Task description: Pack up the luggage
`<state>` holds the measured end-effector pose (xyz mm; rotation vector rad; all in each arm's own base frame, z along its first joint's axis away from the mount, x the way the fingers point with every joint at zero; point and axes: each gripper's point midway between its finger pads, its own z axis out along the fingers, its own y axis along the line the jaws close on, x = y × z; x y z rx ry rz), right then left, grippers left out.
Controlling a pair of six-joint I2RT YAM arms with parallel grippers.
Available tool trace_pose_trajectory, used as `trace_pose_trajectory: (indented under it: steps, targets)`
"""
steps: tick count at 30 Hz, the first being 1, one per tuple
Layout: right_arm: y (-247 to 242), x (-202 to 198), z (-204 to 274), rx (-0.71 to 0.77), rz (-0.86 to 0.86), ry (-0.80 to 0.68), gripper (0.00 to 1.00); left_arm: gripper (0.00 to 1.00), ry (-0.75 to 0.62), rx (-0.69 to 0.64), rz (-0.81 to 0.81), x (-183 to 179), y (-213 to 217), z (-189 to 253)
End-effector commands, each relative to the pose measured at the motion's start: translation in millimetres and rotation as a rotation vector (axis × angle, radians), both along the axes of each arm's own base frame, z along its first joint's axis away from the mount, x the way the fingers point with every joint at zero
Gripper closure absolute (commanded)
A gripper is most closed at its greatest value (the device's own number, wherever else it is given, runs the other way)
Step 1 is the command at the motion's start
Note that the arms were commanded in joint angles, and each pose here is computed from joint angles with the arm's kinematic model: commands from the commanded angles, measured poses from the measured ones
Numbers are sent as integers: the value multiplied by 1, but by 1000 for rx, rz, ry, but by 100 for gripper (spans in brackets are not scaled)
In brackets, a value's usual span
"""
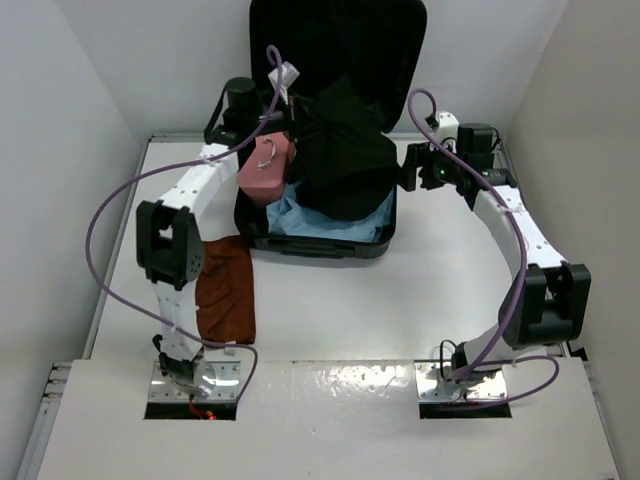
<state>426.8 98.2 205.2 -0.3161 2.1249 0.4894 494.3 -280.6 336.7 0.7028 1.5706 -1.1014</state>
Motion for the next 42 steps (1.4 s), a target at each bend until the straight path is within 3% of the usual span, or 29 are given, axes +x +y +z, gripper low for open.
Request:
trace_pose_trajectory:
  steps: [1, 2, 3, 11, 15, 16, 17, 19, 20, 21, 25, 30, 33, 34, 36, 37, 39, 40, 42]
  targets:
    - [4, 11, 13, 24, 17, -61, 27, 100, 75, -13, 89, 37, 5, -22]
    - [5, 14, 12, 26, 17, -58, 27, 100, 41, -3, 97, 46, 4, -16]
    - [5, 17, 10, 30, 14, -52, 27, 100, 89, 19, 97, 59, 2, -45]
    - [3, 63, 13, 45, -29, -111, 27, 99, 143, 123, 158, 76, 5, -92]
    - [23, 85, 0, 98, -10, -87, 27, 56, 130, 155, 211, 77, 13, -96]
    - [26, 97, 1, 98, -24, -100, 27, 36, 120, 151, 212, 76, 13, -89]
    - [32, 102, 2, 102, -21, -117, 27, 25, 98, 143, 213, 76, 13, -81]
    - [43, 114, -10, 104, -7, -117, 27, 8, 48, 102, 241, 78, 21, -53]
    - [52, 115, -15, 101, 10, -109, 27, 5, 20, 90, 251, 78, 27, -42]
    - [59, 118, -43, 91, 22, -53, 27, 3, 4, 62, 254, 75, 27, -29]
    - [89, 128, -59, 91, 79, -6, 30, 1, -129, -37, 291, 62, 43, 49]
    - [111, 130, -87, 50, 123, 60, 31, 1, -201, -26, 342, 22, 74, 105]
    - [108, 126, -90, 24, 119, 65, 31, 1, -130, 108, 405, 6, 110, 67]
    - [105, 125, -67, 25, 118, 21, 30, 1, -150, 191, 439, -9, 134, 51]
    - [93, 118, -67, 0, 118, 10, 28, 1, -75, 305, 442, -36, 163, 12]
    - [92, 111, -29, 9, 132, -59, 28, 1, -110, 399, 421, -49, 177, -5]
    - [88, 100, -13, -5, 153, -106, 26, 1, -29, 515, 367, -100, 204, -52]
    - [88, 95, 4, -2, 173, -143, 24, 1, -106, 616, 296, -115, 212, -66]
    - [90, 77, 39, 10, 218, -209, 21, 1, -54, 723, 195, -162, 221, -106]
